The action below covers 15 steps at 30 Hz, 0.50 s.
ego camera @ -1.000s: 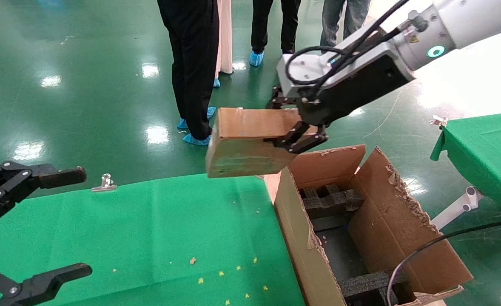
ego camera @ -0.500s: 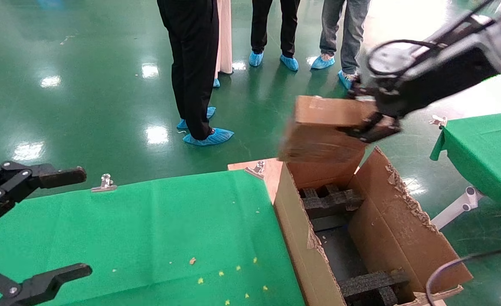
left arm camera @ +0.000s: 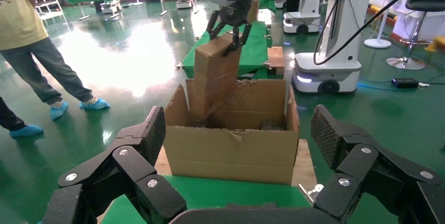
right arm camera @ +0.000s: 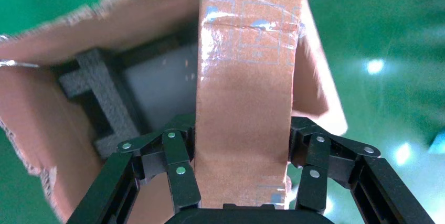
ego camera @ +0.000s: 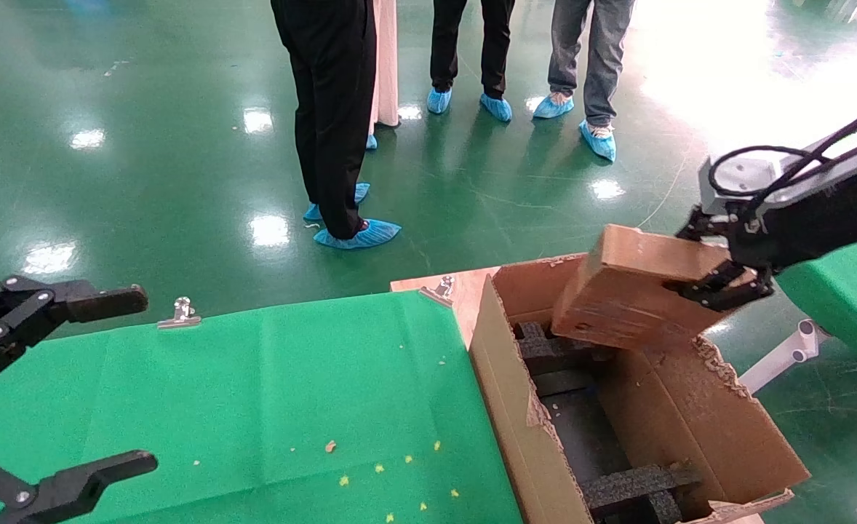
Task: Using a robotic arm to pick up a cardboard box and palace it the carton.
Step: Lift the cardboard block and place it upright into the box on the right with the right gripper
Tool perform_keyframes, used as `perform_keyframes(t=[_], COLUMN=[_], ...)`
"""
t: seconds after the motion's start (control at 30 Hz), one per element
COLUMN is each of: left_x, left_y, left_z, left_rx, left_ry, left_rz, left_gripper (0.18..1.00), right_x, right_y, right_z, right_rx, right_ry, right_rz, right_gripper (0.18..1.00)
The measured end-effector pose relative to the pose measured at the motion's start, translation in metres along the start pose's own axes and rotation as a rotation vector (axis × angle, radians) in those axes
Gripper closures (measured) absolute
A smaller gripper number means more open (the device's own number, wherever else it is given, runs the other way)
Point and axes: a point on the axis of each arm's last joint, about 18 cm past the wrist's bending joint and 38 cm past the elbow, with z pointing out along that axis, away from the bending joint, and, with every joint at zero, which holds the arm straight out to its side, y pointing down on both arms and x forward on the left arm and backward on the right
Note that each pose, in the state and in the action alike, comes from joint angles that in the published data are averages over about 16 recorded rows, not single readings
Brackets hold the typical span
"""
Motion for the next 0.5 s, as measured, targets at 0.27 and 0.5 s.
perform_keyframes(t=[0.27, 0.5], left_x=[0.000, 0.000], left_y=[0.000, 0.000], left_z=[0.000, 0.000], left_rx=[0.000, 0.000], left_ry=[0.000, 0.000], left_rz=[0.000, 0.000], left_gripper=[0.184, 0.184], right_x=[-0.004, -0.004], right_y=[0.013, 0.019], right_z=[0.004, 0.013], right_rx=[-0.021, -0.028], right_ry=[-0.009, -0.008], right_rz=[0.058, 0.165], right_gripper=[0.841, 0.842])
